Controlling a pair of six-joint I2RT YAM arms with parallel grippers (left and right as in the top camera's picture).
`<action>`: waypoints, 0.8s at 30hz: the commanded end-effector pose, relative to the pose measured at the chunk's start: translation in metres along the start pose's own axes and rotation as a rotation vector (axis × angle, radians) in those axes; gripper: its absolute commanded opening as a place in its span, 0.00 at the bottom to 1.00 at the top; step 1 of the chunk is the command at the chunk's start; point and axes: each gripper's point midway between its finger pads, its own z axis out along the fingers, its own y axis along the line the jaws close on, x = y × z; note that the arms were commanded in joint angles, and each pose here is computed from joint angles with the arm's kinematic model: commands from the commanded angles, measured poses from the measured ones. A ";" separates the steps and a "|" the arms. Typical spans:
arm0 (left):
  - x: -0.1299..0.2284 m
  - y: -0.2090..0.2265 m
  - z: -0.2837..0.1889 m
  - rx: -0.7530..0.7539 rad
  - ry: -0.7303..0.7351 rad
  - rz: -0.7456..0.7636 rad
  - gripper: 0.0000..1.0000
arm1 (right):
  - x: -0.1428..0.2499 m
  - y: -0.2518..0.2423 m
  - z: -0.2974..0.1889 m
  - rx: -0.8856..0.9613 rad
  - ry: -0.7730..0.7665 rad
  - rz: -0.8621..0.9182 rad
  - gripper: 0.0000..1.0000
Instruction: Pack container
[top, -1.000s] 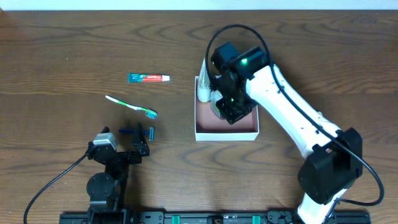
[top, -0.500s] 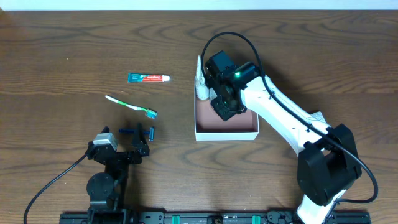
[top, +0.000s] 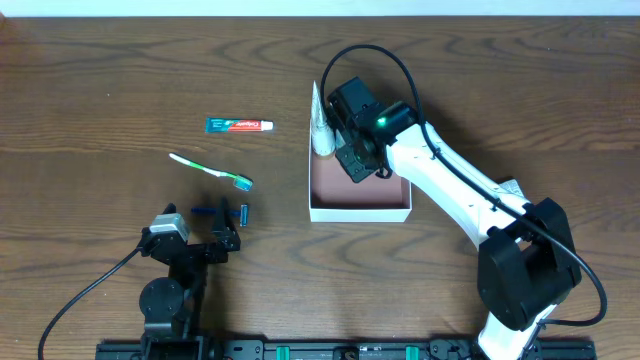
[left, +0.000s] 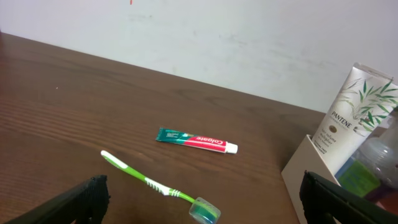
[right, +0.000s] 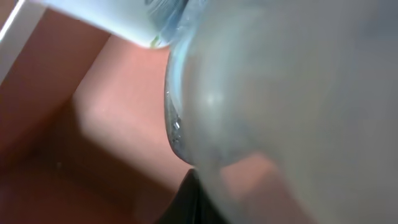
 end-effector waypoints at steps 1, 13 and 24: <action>0.014 0.004 0.001 -0.007 0.045 0.007 0.98 | -0.007 0.000 -0.002 0.020 -0.029 0.004 0.01; 0.014 0.004 0.001 -0.007 0.045 0.007 0.98 | -0.023 0.009 -0.003 -0.030 -0.095 0.015 0.03; 0.014 0.004 0.001 -0.007 0.045 0.007 0.98 | -0.004 0.012 -0.020 -0.058 -0.042 -0.033 0.15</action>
